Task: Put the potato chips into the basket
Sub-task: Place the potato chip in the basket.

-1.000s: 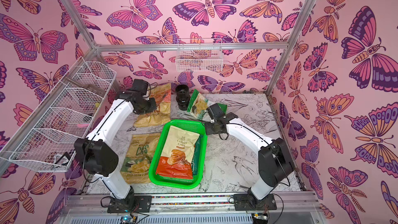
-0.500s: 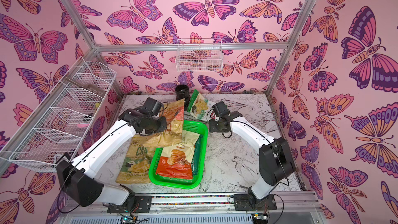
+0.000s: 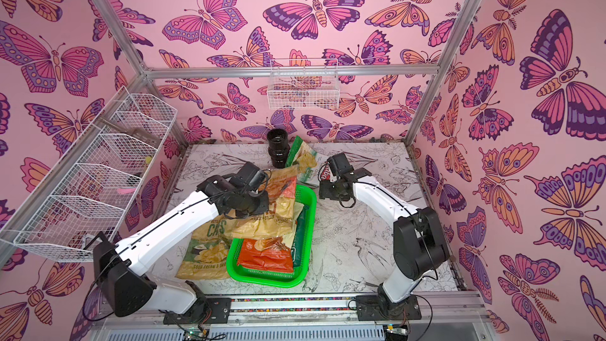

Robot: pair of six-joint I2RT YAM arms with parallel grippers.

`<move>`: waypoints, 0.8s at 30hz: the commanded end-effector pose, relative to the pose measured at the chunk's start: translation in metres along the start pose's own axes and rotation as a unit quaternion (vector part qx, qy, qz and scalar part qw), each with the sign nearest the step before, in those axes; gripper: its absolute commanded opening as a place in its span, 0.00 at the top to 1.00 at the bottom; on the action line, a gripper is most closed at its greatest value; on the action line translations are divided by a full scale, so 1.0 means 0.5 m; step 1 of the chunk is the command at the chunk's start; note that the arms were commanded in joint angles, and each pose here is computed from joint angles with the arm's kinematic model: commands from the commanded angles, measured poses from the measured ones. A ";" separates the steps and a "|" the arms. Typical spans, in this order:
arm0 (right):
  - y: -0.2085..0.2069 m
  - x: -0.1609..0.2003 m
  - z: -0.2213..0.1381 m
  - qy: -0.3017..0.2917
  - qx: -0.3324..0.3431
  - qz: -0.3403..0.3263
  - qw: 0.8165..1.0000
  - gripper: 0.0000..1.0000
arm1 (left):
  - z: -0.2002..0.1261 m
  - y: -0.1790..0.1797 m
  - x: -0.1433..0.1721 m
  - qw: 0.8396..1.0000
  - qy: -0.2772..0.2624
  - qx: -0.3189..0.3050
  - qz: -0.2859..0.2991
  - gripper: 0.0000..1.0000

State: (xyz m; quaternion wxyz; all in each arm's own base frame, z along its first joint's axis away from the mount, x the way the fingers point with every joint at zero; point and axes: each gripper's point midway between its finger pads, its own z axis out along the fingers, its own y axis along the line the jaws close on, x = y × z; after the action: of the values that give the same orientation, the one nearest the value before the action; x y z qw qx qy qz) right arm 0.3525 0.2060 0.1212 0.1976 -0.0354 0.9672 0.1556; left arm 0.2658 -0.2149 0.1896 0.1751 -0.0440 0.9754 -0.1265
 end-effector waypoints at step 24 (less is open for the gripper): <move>-0.006 0.018 0.038 0.028 -0.008 0.020 0.999 0.33 | 0.097 -0.013 0.105 0.994 0.097 -0.042 0.010 0.79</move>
State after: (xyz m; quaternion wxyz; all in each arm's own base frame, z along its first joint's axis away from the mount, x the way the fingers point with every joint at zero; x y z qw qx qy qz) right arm 0.3521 0.2129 0.1076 0.1776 -0.0338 0.9692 0.1675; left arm 0.2397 -0.2385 0.1371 0.0963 -0.0312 0.9907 -0.0910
